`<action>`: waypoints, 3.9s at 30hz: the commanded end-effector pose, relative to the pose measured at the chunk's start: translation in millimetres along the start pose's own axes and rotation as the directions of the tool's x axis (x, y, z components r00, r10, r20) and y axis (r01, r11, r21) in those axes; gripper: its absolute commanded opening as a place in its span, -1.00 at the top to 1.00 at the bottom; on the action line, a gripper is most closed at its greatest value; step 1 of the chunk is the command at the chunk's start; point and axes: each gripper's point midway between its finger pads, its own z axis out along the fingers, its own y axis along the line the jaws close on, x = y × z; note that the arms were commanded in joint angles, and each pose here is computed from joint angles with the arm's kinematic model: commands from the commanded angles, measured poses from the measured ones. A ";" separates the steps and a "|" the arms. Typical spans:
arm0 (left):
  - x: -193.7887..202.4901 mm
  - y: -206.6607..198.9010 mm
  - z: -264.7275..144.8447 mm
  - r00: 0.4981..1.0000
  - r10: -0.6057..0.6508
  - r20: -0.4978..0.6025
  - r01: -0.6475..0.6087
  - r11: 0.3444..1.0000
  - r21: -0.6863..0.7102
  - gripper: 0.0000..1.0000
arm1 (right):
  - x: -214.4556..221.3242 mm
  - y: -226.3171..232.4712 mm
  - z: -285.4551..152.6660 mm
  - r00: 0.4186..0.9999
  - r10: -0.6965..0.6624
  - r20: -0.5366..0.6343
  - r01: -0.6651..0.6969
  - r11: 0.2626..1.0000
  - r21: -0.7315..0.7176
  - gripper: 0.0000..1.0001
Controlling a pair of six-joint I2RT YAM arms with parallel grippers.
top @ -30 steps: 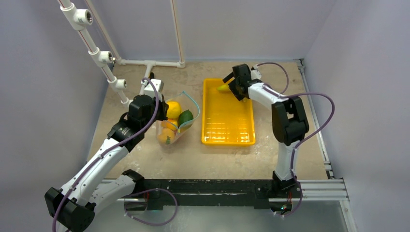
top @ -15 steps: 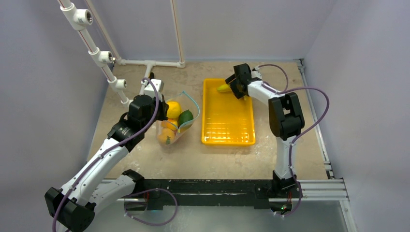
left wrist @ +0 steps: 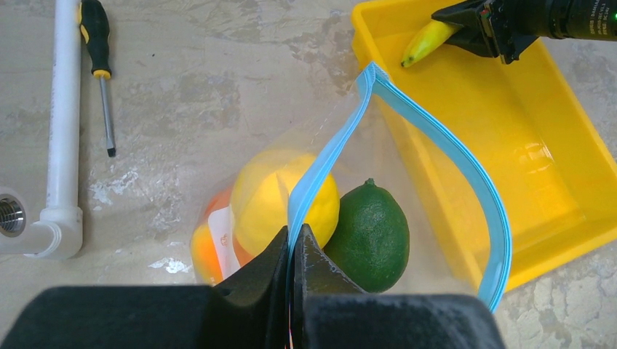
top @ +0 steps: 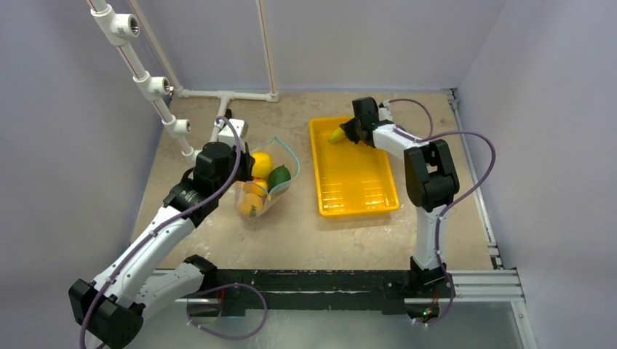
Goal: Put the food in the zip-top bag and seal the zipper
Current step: Pick up the fake fruit from the bin, then place the fake fruit in the zipper food storage bag.
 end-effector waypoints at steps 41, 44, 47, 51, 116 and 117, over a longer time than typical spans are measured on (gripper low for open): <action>-16.0 -0.7 -5.0 0.998 -0.005 0.057 0.005 1.000 0.005 1.00 | 40.4 107.0 -285.0 0.829 -0.497 0.256 0.495 0.440 -0.749 1.00; -15.8 -0.8 -4.8 0.998 -0.005 0.057 0.005 1.000 0.005 1.00 | 51.2 118.0 -308.4 0.809 -0.508 0.295 0.514 0.369 -0.775 1.00; -16.0 -1.0 -5.0 0.998 -0.006 0.057 0.005 1.000 0.005 1.00 | 60.5 126.3 -330.8 0.795 -0.509 0.329 0.523 0.302 -0.797 1.00; -15.3 -0.8 -4.7 0.999 -0.004 0.054 0.003 1.000 0.005 1.00 | 72.3 134.3 -358.6 0.783 -0.508 0.360 0.518 0.211 -0.829 1.00; -19.4 -1.2 -9.6 0.997 -0.007 0.072 0.006 1.000 0.012 1.00 | 308.4 55.3 -314.9 0.400 -0.913 0.084 0.568 0.174 -0.804 0.83; -19.5 -1.0 -9.8 0.997 -0.007 0.072 0.006 1.000 0.010 1.00 | 306.8 58.0 -316.0 0.406 -0.909 0.090 0.570 0.175 -0.802 0.71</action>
